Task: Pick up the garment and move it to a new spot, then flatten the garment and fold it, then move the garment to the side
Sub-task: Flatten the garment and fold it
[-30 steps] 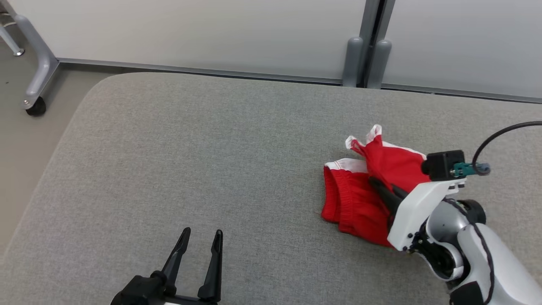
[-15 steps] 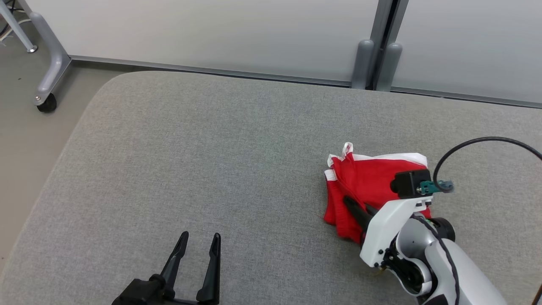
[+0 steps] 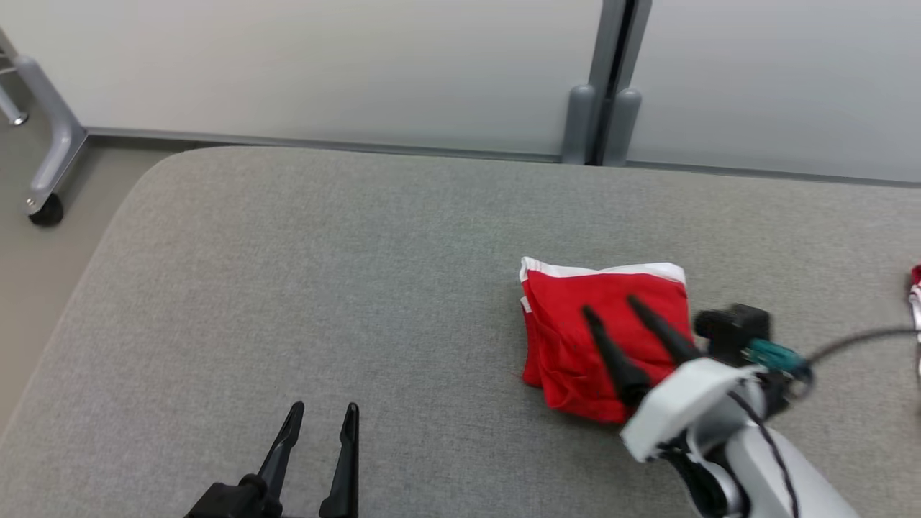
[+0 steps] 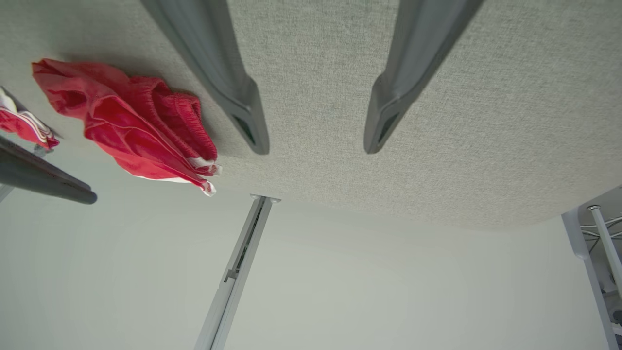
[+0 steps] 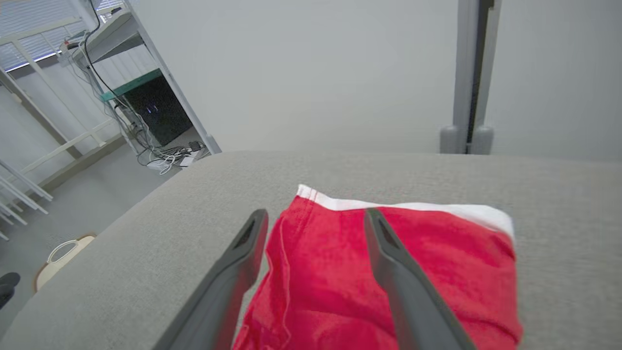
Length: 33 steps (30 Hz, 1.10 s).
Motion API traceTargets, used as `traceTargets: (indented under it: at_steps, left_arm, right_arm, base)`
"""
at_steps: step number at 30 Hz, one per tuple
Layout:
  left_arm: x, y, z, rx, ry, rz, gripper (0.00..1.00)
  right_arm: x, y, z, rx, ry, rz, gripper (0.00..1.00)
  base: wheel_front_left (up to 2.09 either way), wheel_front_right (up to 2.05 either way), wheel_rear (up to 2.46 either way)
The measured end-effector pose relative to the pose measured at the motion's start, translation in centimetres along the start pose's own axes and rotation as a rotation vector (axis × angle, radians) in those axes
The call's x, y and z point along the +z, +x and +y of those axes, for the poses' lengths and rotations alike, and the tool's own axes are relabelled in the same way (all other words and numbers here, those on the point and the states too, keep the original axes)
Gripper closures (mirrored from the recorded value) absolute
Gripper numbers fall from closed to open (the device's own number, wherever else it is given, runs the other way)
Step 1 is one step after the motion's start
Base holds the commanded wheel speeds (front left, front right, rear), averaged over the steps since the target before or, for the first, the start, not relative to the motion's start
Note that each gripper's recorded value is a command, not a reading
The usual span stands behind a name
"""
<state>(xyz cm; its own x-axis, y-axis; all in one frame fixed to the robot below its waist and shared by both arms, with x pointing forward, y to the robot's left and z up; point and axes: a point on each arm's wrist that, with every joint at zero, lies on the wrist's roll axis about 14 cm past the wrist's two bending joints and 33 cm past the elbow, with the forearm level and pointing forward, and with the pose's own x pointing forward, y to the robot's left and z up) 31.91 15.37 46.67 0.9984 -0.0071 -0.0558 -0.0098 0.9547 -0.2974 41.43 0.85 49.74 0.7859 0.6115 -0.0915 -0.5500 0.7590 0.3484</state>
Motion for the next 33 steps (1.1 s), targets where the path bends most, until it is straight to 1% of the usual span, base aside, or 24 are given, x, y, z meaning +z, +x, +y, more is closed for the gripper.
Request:
traceTargets:
  at_steps: [3,5,7,9,10,11,14,15,17,18,21,24,26,29,30,31,32,33]
  left_arm:
    - [0.0,-0.3,0.0,-0.004,0.002,0.000,0.00]
    - [0.2,-0.2,-0.1,-0.010,0.004,-0.009,0.00]
    - [0.4,-0.3,-0.3,-0.017,0.006,-0.014,0.00]
    - [0.5,-0.4,-0.4,-0.024,0.008,-0.020,0.00]
    - [0.6,-0.4,-0.4,-0.025,0.009,-0.022,0.00]
    - [0.6,-0.5,-0.4,-0.027,0.009,-0.023,0.00]
    - [0.8,-0.3,-0.3,-0.027,0.013,-0.029,0.00]
    - [0.8,-0.3,-0.2,-0.024,0.014,-0.029,0.00]
    - [0.8,-0.3,0.2,-0.016,0.016,-0.029,0.00]
    - [0.8,-0.3,0.2,-0.016,0.016,-0.029,0.00]
    - [0.8,-0.3,0.7,-0.002,0.018,-0.028,0.00]
    - [0.8,-0.3,0.9,0.002,0.018,-0.029,0.00]
    - [0.8,-0.3,1.0,0.005,0.018,-0.027,0.00]
    - [0.6,-0.4,1.1,0.008,0.017,-0.021,0.00]
    - [0.5,-0.4,1.1,0.010,0.020,-0.019,0.00]
    - [0.5,-0.4,1.1,0.011,0.020,-0.017,0.00]
    - [0.4,-0.4,1.2,0.011,0.020,-0.013,0.00]
    - [0.3,-0.4,1.2,0.013,0.021,-0.011,0.00]
  right_arm:
    - [1.5,-2.8,-3.3,-0.094,-0.087,-0.110,0.00]
    - [1.9,-5.1,-5.6,-0.175,-0.114,-0.161,0.00]
    - [1.5,-7.7,-8.0,-0.249,-0.197,-0.158,0.00]
    - [1.5,-10.2,-10.3,-0.342,-0.217,-0.167,0.00]
    - [1.4,-11.3,-11.0,-0.373,-0.260,-0.155,0.00]
    - [1.5,-12.4,-11.9,-0.411,-0.279,-0.156,0.00]
    - [3.4,-15.2,-13.4,-0.519,-0.299,-0.228,0.00]
    - [3.3,-15.9,-13.6,-0.541,-0.318,-0.225,0.00]
    - [2.5,-17.6,-14.2,-0.599,-0.314,-0.212,0.00]
    - [2.5,-17.6,-14.2,-0.599,-0.314,-0.212,0.00]
    - [0.9,-18.9,-14.5,-0.642,-0.298,-0.179,0.00]
    - [0.6,-19.1,-14.6,-0.654,-0.293,-0.172,0.00]
    - [0.5,-18.8,-14.4,-0.648,-0.291,-0.172,0.00]
    - [1.3,-17.1,-13.5,-0.602,-0.297,-0.193,0.00]
    - [1.7,-16.0,-13.0,-0.572,-0.304,-0.204,0.07]
    - [2.0,-14.9,-12.4,-0.538,-0.308,-0.210,0.36]
    - [2.1,-13.8,-11.7,-0.500,-0.314,-0.208,0.55]
    - [2.0,-12.5,-11.0,-0.456,-0.318,-0.198,0.55]
  base:
    - [0.00,0.00,0.00]
    - [0.00,0.00,0.00]
    - [0.00,0.00,0.00]
    - [0.00,0.00,0.00]
    - [0.00,0.00,0.00]
    - [0.00,0.00,0.00]
    - [0.00,0.00,0.00]
    - [0.00,0.00,0.00]
    - [0.00,0.00,0.00]
    - [0.00,0.00,0.00]
    - [0.00,0.00,0.00]
    - [0.00,0.00,0.00]
    - [0.00,0.00,0.00]
    - [0.00,0.00,0.00]
    - [0.00,0.00,0.00]
    - [0.00,0.00,0.00]
    - [0.00,0.00,0.00]
    - [0.00,0.00,0.00]
